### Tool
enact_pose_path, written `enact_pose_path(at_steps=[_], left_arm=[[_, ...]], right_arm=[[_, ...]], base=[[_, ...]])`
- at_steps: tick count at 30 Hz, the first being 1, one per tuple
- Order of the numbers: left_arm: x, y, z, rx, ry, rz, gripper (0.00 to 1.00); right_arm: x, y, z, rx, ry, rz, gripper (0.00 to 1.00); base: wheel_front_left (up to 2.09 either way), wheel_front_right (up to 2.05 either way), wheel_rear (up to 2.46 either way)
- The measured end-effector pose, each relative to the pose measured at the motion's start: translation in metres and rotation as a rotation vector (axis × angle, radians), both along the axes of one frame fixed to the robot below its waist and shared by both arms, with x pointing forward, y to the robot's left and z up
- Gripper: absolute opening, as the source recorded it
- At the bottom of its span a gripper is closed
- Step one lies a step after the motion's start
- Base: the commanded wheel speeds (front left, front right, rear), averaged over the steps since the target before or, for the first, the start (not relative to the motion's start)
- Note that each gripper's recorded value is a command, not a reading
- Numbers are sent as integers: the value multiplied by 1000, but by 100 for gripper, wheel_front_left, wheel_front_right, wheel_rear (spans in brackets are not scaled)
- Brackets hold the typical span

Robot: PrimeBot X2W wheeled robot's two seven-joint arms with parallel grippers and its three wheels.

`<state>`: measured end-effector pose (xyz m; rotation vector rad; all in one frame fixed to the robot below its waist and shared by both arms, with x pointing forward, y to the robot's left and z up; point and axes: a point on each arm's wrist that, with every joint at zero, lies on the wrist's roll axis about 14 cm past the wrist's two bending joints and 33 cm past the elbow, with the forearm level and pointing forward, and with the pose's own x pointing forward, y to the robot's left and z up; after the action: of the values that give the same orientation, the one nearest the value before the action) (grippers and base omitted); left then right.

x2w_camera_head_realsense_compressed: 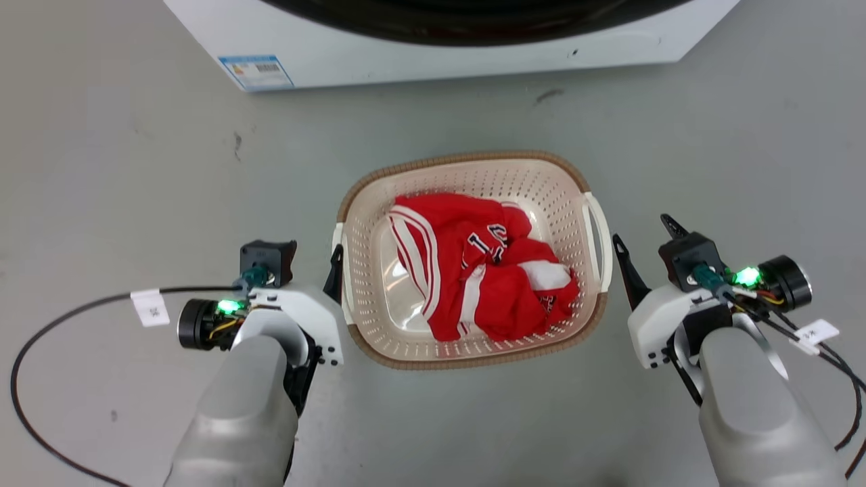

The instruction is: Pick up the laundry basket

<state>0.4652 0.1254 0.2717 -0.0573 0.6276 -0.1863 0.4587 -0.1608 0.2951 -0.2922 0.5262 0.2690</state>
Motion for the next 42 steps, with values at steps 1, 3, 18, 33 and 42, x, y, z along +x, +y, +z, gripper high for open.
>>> enact_pose_path(at_steps=[1,3,18,33,42], left_arm=[[1,0,-6,2,17,-3,100],[3,-2,-16,2,47,-11,100],[1,-3,-77,9,216,-28,100],[-12,-3,-114,6,314,-44,100],[-15,-5,-125,7,345,-58,98]], right_arm=[[1,0,-6,-3,17,3,100],[3,0,-17,-5,45,4,100],[3,-2,-89,-17,246,-4,100],[-11,3,-136,-26,402,16,100],[-16,7,-152,-28,458,19,100]], base=[[0,0,0],[0,0,0],[0,0,0],[0,0,0],[0,0,0]])
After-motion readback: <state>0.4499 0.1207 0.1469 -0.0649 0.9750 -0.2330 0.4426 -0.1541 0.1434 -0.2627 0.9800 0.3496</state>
